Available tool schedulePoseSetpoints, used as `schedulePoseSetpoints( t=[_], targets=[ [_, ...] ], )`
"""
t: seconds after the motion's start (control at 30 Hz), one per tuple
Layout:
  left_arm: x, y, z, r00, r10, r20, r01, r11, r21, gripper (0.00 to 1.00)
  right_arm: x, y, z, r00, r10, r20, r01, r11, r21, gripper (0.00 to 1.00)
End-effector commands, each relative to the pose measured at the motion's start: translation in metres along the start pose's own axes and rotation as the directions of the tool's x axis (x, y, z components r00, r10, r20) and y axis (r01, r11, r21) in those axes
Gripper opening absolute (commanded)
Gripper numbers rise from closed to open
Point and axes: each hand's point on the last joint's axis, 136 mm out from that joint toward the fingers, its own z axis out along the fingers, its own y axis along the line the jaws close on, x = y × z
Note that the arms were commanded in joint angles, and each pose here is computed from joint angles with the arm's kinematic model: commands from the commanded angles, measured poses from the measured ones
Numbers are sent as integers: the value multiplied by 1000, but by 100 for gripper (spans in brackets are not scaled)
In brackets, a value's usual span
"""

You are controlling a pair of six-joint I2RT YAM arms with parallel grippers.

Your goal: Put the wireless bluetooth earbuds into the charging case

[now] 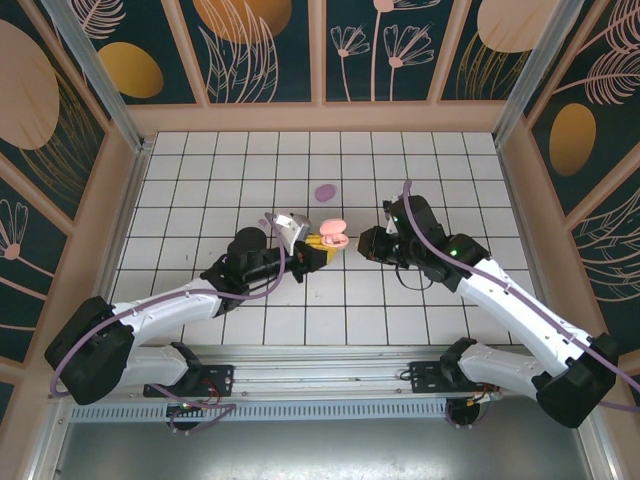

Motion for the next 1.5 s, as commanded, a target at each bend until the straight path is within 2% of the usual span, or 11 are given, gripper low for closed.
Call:
schedulePoseSetpoints(
  t=[0.0, 0.5, 1.1, 1.47],
  targets=[
    [-8, -5, 1, 999, 17, 30, -17, 1000, 18, 2, -12, 20, -8, 999, -22, 30, 24, 998, -60, 16],
    [-6, -11, 10, 999, 43, -13, -42, 997, 66, 2, -6, 44, -5, 995, -100, 7, 101, 990, -94, 16],
    [1, -12, 9, 998, 51, -33, -48, 996, 75, 2, 0, 40, 9, 980, -187, -64, 184, 982, -39, 16],
    [-2, -20, 6, 994, 108, -19, -105, 988, 115, 3, 5, 34, 3, 965, -243, -100, 244, 970, -8, 16]
  ],
)
